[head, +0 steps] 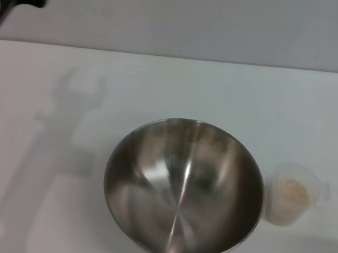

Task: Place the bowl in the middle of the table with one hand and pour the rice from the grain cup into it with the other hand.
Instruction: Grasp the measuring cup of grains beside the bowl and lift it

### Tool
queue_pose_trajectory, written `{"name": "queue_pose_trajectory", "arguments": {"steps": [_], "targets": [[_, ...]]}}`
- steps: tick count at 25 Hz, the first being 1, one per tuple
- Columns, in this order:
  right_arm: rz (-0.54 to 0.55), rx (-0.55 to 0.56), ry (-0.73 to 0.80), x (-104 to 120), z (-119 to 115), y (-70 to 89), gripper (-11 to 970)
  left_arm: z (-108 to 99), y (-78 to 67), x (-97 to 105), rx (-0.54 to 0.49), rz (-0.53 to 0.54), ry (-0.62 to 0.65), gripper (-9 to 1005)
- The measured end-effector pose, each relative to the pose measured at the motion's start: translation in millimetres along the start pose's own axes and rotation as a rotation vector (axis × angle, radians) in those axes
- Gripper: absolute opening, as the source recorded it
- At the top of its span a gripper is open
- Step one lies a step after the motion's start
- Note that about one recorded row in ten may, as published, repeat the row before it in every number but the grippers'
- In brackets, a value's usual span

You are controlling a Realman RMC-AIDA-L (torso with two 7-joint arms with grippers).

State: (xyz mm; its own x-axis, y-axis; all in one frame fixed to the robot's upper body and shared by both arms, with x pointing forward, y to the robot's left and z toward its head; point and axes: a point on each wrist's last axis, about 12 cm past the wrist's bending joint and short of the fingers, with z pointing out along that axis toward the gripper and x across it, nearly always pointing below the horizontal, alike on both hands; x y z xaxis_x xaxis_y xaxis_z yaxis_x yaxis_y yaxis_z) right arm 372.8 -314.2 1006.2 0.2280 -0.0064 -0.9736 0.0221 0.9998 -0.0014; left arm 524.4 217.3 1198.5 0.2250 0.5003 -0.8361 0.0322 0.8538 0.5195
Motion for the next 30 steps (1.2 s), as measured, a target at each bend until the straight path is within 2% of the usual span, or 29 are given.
{"name": "queue_pose_trajectory", "arguments": {"steps": [1, 4, 5, 7, 8, 9, 11, 12, 13, 15, 16, 20, 25, 30], "targets": [[0.0, 0.0, 0.0, 0.0, 0.0, 0.0, 810, 0.0, 0.0, 0.0, 0.0, 0.0, 0.0, 817], [-0.009, -0.05, 0.025, 1.4, -7.7, 2.2, 810, -12.8, -6.8, 14.5, -0.134, 0.037, -0.031, 816], [-0.015, -0.08, 0.04, 2.3, -12.4, 3.5, 810, -21.8, -9.6, 27.9, -0.202, 0.025, -0.056, 816], [-0.016, -0.093, 0.048, 2.6, -15.0, 4.2, 810, -21.8, -9.6, 27.9, -0.202, 0.025, -0.056, 815], [-0.015, -0.105, 0.056, 3.1, -17.6, 5.3, 810, -32.1, -10.0, 45.1, -0.259, -0.021, -0.092, 815], [-0.016, -0.115, 0.064, 3.6, -19.7, 5.8, 810, -39.8, -11.1, 59.2, -0.275, -0.06, -0.104, 815], [-0.023, -0.133, 0.083, 5.3, -22.2, 5.9, 810, -49.7, -11.6, 78.2, -0.284, -0.125, -0.114, 814], [-0.027, -0.142, 0.094, 6.4, -23.0, 5.9, 810, -49.7, -11.6, 78.2, -0.284, -0.125, -0.114, 814], [-0.028, -0.148, 0.105, 7.7, -23.5, 6.3, 810, -57.1, -11.8, 93.8, -0.285, -0.18, -0.118, 814], [-0.032, -0.157, 0.148, 12.8, -23.3, 7.0, 810, -68.1, -12.6, 120.7, -0.275, -0.217, -0.09, 813], [-0.032, -0.157, 0.148, 12.8, -23.3, 7.0, 810, -68.1, -12.6, 120.7, -0.275, -0.217, -0.09, 812], [-0.039, -0.167, 0.205, 20.9, -17.4, 7.9, 810, -80.3, -11.5, 143.0, -0.261, -0.277, -0.044, 809], [-0.041, -0.179, 0.236, 25.8, -11.1, 10.0, 811, -89.7, -7.4, 155.9, -0.261, -0.334, -0.021, 805], [-0.042, -0.19, 0.255, 29.5, -3.6, 12.2, 811, -93.4, -6.9, 160.1, -0.258, -0.335, -0.014, 805]]}}
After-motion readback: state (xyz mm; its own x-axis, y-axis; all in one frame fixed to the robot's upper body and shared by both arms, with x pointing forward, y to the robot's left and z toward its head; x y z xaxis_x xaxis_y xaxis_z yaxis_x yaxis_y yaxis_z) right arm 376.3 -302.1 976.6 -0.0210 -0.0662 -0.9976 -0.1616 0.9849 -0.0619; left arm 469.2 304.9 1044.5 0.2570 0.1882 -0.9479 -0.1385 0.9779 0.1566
